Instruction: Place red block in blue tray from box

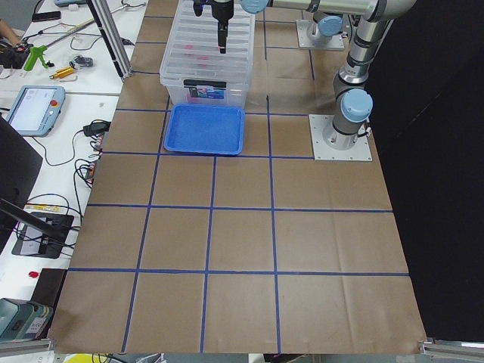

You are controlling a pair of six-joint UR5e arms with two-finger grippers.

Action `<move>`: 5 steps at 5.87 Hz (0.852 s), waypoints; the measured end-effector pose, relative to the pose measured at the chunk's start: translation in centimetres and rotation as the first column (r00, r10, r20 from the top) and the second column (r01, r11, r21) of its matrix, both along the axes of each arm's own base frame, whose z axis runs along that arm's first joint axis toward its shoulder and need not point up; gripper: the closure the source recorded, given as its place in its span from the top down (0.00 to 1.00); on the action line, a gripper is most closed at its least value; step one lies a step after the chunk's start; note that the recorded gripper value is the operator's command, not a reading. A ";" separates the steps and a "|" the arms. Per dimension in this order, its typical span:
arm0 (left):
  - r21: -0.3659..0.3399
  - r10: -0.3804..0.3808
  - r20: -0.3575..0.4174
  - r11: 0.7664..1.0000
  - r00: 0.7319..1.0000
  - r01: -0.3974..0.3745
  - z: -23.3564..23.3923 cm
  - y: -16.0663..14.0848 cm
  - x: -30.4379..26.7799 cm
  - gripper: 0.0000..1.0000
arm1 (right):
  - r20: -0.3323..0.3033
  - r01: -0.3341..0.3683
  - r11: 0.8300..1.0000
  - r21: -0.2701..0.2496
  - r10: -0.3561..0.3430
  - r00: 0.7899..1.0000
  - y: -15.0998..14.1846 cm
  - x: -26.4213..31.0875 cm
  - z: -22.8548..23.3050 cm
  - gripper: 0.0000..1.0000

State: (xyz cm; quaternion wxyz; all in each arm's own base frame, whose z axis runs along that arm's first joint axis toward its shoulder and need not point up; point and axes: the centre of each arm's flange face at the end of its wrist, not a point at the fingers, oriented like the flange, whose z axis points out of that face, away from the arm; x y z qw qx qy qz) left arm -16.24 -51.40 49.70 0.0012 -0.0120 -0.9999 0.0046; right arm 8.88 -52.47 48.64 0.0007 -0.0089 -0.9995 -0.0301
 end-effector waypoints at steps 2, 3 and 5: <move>0.001 -0.001 0.001 1.000 1.000 0.001 -0.1 0.0 0.0 0.98 | 0.019 -0.056 0.998 0.014 0.055 0.998 -2.4 -6.8 -3.4 1.00; 0.002 -0.001 0.001 1.000 1.000 0.001 -0.1 0.0 -0.1 0.98 | 0.019 -0.061 0.998 0.006 0.060 0.998 -3.3 -8.3 -5.7 1.00; 0.004 -0.002 0.001 1.000 1.000 0.002 -0.2 -0.1 -0.1 0.98 | 0.024 -0.065 0.998 0.024 0.065 0.998 -3.2 -8.9 -10.0 1.00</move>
